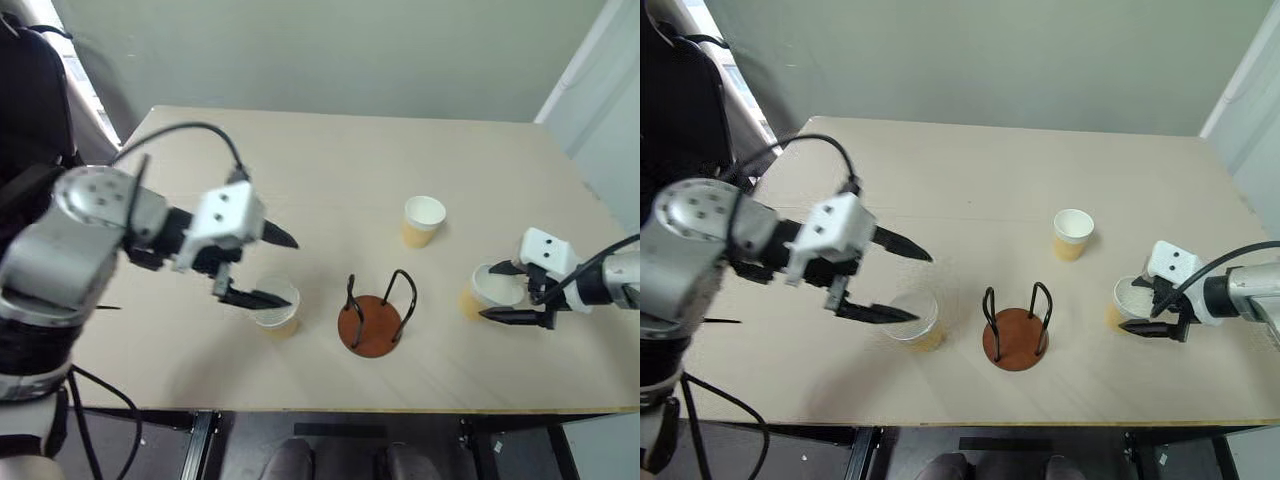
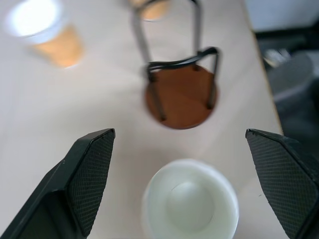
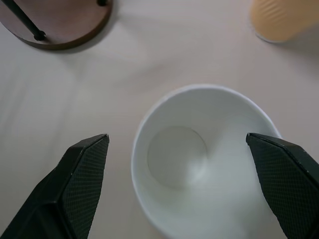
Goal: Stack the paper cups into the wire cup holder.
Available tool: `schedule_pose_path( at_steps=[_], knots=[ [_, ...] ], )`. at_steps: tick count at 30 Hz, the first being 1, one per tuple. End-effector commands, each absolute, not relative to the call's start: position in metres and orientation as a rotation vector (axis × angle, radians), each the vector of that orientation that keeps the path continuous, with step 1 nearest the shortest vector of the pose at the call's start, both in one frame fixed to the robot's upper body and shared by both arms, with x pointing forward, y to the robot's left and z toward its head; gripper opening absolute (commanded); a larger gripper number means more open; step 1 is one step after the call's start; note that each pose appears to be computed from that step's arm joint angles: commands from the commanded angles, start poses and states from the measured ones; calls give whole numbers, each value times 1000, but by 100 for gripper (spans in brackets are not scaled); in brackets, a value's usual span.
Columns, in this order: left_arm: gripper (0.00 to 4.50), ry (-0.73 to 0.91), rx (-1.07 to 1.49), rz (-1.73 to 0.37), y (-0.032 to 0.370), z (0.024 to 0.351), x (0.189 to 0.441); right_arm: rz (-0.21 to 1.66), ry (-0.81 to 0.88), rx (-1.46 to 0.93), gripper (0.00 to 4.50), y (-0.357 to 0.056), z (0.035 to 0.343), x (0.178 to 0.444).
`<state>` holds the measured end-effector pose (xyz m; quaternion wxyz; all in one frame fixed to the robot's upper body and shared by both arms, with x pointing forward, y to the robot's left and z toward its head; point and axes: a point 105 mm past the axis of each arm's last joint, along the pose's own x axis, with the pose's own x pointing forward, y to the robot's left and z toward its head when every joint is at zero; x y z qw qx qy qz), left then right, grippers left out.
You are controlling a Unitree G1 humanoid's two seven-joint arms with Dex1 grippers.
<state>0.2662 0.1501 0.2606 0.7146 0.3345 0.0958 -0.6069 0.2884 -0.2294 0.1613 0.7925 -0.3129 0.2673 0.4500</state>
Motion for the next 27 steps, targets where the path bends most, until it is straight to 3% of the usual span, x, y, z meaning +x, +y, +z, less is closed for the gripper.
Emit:
schedule_pose_path(
  at_steps=[1, 2, 6, 12, 16, 20, 22, 27],
  knots=[
    [449, 181, 701, -1287, 165, 276, 262, 1013, 593, -715, 450, -226, 162, 285],
    [449, 183, 692, -1274, 168, 277, 260, 1035, 619, -720, 450, -225, 158, 281],
    [450, 189, 666, -1223, 179, 286, 256, 1055, 629, -740, 364, -223, 154, 281],
    [450, 193, 658, -1204, 182, 285, 256, 1103, 601, -786, 126, -213, 165, 280],
    [450, 178, 646, -1227, 174, 286, 253, 1123, 572, -845, 5, -209, 189, 273],
    [450, 188, 651, -1197, 180, 288, 256, 1155, 372, -897, 5, -194, 265, 260],
    [450, 206, 656, -1192, 181, 284, 258, 1277, 173, -897, 5, -164, 303, 245],
    [450, 228, 665, -1212, 176, 275, 265, 1529, -35, -913, 5, -106, 324, 229]
  ],
)
